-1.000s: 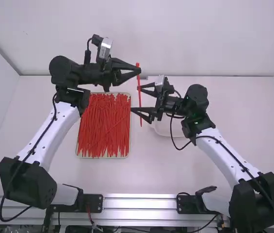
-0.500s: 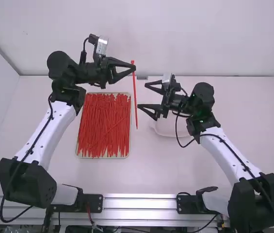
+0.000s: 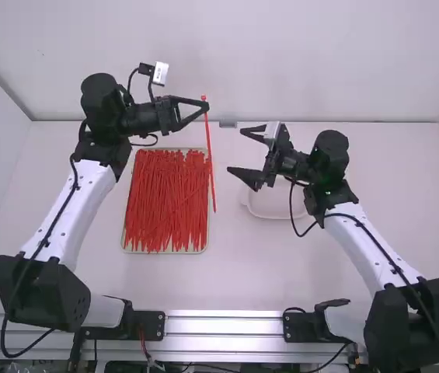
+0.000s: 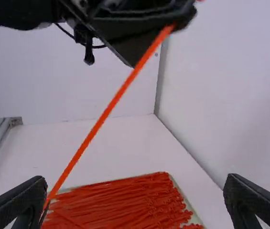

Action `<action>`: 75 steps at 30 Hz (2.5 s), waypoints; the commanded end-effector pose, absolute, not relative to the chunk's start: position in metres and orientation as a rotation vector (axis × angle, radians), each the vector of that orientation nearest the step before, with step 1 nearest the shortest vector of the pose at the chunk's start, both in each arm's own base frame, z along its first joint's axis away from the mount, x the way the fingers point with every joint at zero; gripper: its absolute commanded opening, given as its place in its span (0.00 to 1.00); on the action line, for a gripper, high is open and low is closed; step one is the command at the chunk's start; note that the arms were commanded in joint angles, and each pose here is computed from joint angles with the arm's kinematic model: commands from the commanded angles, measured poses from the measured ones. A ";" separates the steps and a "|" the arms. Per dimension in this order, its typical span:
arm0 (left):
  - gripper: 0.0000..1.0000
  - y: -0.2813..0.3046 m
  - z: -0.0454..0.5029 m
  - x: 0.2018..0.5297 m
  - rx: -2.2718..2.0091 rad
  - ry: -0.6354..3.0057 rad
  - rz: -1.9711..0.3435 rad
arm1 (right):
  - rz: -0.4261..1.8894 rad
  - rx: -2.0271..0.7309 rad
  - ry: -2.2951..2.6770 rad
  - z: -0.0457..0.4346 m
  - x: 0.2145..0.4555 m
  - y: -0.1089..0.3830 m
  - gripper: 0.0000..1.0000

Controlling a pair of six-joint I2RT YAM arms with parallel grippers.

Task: Fasten the cable tie

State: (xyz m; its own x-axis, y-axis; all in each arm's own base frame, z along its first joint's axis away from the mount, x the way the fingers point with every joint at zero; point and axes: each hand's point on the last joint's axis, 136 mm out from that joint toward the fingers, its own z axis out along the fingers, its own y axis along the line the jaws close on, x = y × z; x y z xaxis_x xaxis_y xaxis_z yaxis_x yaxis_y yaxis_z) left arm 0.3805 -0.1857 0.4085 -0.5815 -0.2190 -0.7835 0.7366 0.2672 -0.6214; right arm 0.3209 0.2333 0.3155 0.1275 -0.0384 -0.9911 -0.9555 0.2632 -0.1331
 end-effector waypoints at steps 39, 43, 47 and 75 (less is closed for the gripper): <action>0.02 -0.203 0.334 0.421 -0.034 2.152 -1.947 | 0.225 -1.600 0.082 0.259 0.245 0.239 0.98; 0.02 -0.205 0.326 0.422 -0.055 2.164 -1.923 | 0.197 -1.604 0.028 0.252 0.239 0.242 0.98; 0.02 -0.205 0.318 0.422 -0.060 2.182 -1.891 | 0.174 -1.602 -0.021 0.246 0.234 0.240 0.98; 0.01 -0.213 0.267 0.418 -0.238 2.192 -1.979 | 0.183 -1.580 -0.137 0.250 0.218 0.245 0.73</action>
State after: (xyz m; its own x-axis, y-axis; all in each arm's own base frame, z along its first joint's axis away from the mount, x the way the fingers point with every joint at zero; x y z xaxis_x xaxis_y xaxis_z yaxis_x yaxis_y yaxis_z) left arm 0.4248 -0.2091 0.2657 -0.9635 -0.2617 -0.0560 0.0261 0.1162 -0.9929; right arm 0.2212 0.2456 0.2510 0.9825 0.1850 -0.0202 -0.0172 -0.0179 -0.9997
